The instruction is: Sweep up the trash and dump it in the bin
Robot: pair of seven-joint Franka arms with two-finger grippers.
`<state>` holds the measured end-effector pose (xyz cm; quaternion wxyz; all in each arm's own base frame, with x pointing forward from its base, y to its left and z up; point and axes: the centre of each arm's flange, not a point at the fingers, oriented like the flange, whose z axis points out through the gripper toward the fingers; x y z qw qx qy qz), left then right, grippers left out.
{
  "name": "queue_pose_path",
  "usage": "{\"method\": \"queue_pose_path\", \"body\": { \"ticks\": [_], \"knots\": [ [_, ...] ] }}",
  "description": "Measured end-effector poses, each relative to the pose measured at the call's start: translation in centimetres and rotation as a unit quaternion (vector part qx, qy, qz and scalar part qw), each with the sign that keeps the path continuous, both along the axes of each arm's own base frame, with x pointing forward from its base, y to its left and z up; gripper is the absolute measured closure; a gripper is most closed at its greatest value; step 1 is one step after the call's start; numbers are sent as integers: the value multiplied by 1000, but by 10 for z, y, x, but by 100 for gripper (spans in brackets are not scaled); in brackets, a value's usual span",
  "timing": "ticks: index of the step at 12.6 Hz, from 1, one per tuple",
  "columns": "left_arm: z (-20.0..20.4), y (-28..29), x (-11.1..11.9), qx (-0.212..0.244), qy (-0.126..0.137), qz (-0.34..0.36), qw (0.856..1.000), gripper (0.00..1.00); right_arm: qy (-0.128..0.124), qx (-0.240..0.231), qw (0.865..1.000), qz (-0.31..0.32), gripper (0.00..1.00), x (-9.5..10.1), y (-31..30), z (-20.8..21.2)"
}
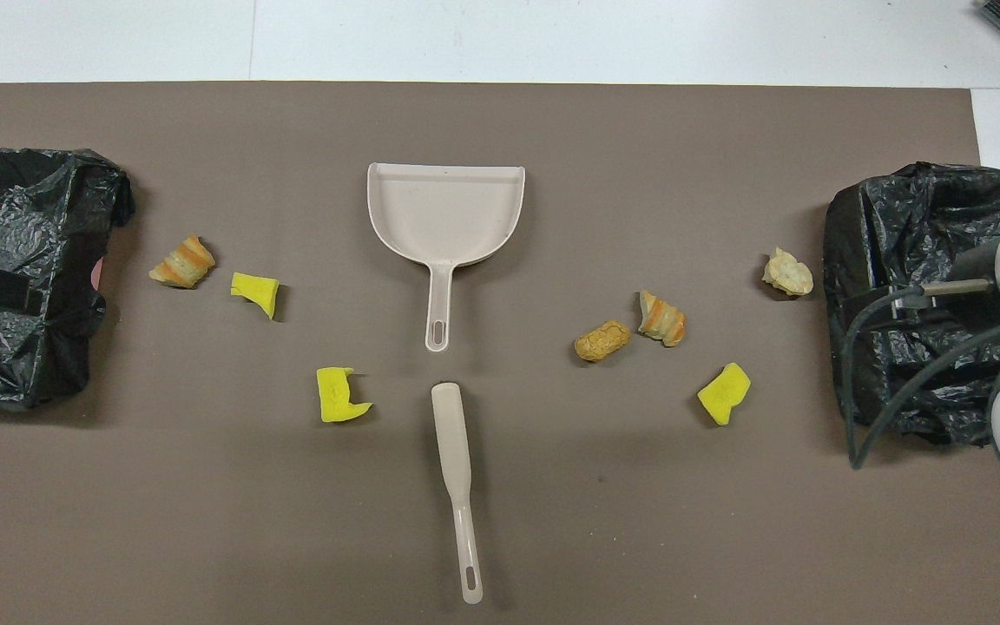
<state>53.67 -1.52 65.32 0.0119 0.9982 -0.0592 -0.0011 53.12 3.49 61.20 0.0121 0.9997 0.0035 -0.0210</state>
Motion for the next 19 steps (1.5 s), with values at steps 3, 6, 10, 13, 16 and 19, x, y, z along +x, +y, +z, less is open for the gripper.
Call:
{"method": "queue_pose_path", "body": {
  "ticks": [3, 6, 10, 13, 16, 19],
  "knots": [
    [0, -1, 0, 0, 0, 0, 1000, 0, -4, 1, 1000, -17, 0, 2, -1, 8],
    [0, -2, 0, 0, 0, -2, 1000, 0, -3, 1, 1000, -19, 0, 4, -1, 6],
    [0, -6, -1, 0, 3, -6, 1000, 0, -3, 1, 1000, -18, 0, 4, 0, 6],
    [-5, -30, -4, 0, 8, -26, 1000, 0, -3, 1, 1000, -18, 0, 4, 0, 6],
    [-30, -78, -16, 1, 24, -56, 998, 0, -3, 1, 1000, -18, 0, 4, -1, 6],
    [-71, -161, -40, 5, 22, -49, 999, 0, -2, 2, 1000, -13, 0, 4, 1, 2]
  ]
}}
